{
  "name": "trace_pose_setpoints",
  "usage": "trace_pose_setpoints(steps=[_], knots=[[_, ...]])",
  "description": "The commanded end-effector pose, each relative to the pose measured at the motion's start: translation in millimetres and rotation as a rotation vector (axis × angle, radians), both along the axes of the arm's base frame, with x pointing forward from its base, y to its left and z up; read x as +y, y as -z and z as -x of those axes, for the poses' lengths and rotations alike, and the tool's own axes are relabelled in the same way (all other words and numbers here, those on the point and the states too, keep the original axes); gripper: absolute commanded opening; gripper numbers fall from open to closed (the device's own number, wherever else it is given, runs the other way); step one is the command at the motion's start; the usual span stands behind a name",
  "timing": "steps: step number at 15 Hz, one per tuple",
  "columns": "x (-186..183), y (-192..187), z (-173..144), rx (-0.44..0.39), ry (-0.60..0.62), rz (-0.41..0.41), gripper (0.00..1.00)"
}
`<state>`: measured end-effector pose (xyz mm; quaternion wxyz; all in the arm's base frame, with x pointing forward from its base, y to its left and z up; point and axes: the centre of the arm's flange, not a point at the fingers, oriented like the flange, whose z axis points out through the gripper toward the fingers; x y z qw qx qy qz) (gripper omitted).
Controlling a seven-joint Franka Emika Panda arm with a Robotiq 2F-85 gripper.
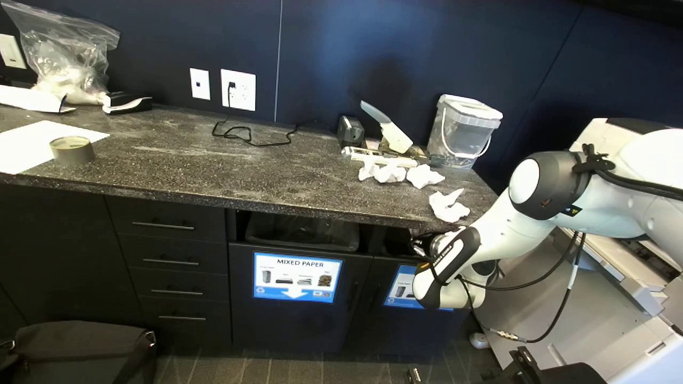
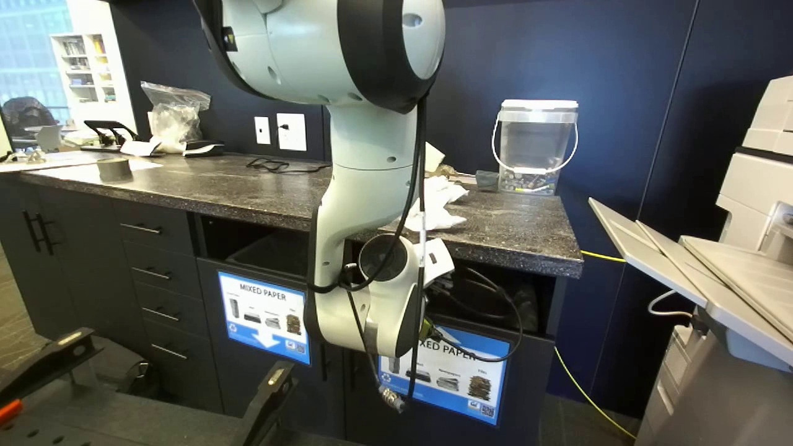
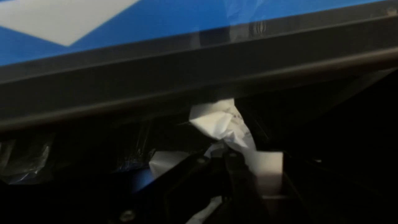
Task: Put the tissues inside the rubbish.
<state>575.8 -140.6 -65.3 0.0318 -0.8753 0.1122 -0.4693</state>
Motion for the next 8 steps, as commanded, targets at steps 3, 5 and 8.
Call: trace_pose_setpoints(steps=[3,5,8], knots=[[-5.5,19.4,-12.2,-0.012,-0.009,0.008,0.38],[-4.2,21.1,-11.1,-0.002,-0.011,0.012,0.40],[-3.1,19.2,-9.7,0.014,-0.011,0.019,0.62]])
